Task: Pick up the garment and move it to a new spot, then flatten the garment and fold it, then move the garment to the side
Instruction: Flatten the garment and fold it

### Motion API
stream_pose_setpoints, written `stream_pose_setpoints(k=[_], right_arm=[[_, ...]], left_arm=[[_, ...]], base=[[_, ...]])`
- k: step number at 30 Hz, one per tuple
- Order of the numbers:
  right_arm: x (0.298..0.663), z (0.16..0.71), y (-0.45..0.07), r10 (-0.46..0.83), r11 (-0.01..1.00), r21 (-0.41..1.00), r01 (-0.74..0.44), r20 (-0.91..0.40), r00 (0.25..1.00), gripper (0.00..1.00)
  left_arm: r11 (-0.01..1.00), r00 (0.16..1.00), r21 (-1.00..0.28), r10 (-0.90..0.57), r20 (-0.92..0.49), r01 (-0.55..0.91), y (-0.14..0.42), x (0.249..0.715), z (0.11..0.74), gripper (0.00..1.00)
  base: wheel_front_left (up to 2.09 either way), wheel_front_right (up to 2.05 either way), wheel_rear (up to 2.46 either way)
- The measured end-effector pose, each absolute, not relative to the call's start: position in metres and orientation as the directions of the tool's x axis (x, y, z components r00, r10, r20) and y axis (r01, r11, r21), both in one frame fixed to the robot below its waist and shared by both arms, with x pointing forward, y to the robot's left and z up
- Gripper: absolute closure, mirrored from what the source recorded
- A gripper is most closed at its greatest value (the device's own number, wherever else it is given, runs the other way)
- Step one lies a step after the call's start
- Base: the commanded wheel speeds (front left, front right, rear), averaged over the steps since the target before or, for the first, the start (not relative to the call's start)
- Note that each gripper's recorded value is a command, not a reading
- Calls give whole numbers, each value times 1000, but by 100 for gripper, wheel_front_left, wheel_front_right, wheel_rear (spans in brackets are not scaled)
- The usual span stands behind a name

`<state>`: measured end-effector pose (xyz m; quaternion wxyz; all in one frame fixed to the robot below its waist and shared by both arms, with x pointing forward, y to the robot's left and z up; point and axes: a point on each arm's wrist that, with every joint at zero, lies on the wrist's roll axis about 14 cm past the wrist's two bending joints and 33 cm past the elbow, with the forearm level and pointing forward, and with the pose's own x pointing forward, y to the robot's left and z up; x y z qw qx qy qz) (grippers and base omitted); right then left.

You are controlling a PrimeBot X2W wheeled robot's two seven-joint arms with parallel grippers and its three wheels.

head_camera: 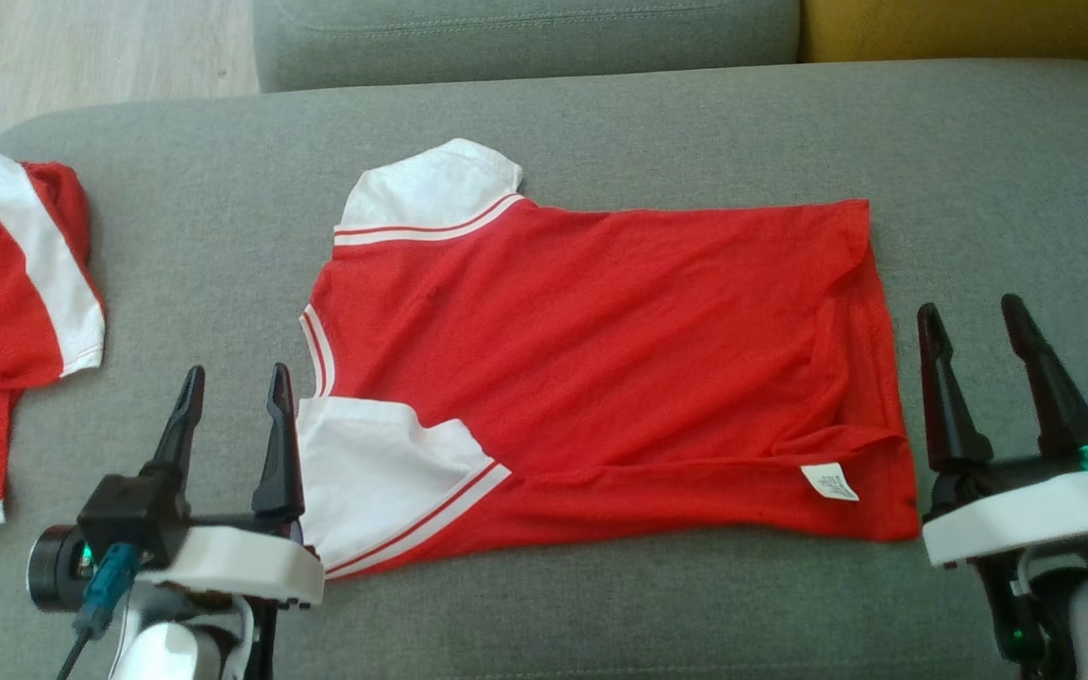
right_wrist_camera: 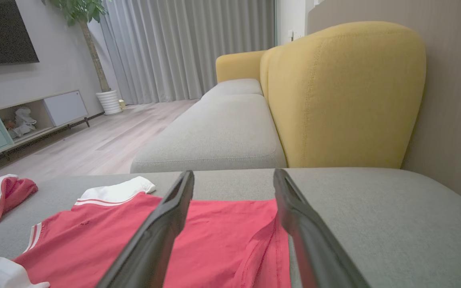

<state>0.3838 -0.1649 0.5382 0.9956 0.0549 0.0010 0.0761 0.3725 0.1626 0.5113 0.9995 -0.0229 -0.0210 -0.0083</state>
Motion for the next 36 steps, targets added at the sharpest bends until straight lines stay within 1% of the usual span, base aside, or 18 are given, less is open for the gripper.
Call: stream_pose_setpoints(k=[9,13,17,21,28,32,36], right_arm=[[384,521,-162,159,981,125,-151,-55,986,0],[388,511,-163,154,981,130,-142,-86,984,0],[398,499,-162,152,980,145,-134,-116,982,0],[414,488,-159,155,978,159,-133,-137,978,0],[440,458,-155,165,976,171,-132,-195,967,0],[447,445,-157,162,976,176,-125,-215,963,0],[447,438,-162,149,978,180,-109,-226,963,0]], left_arm=[[999,1000,-49,-16,-14,15,163,374,493,0],[997,997,-61,-53,-59,49,156,383,481,0],[987,989,-99,-137,-62,131,135,422,483,0],[972,974,-85,-223,-49,218,115,475,489,0],[958,952,-73,-283,-118,276,99,556,466,0],[955,935,-73,-295,-195,286,90,587,440,0],[953,918,-87,-302,-256,289,84,601,416,0]], base=[[0,0,0],[0,0,0],[0,0,0],[0,0,0],[0,0,0],[0,0,0],[0,0,0]])
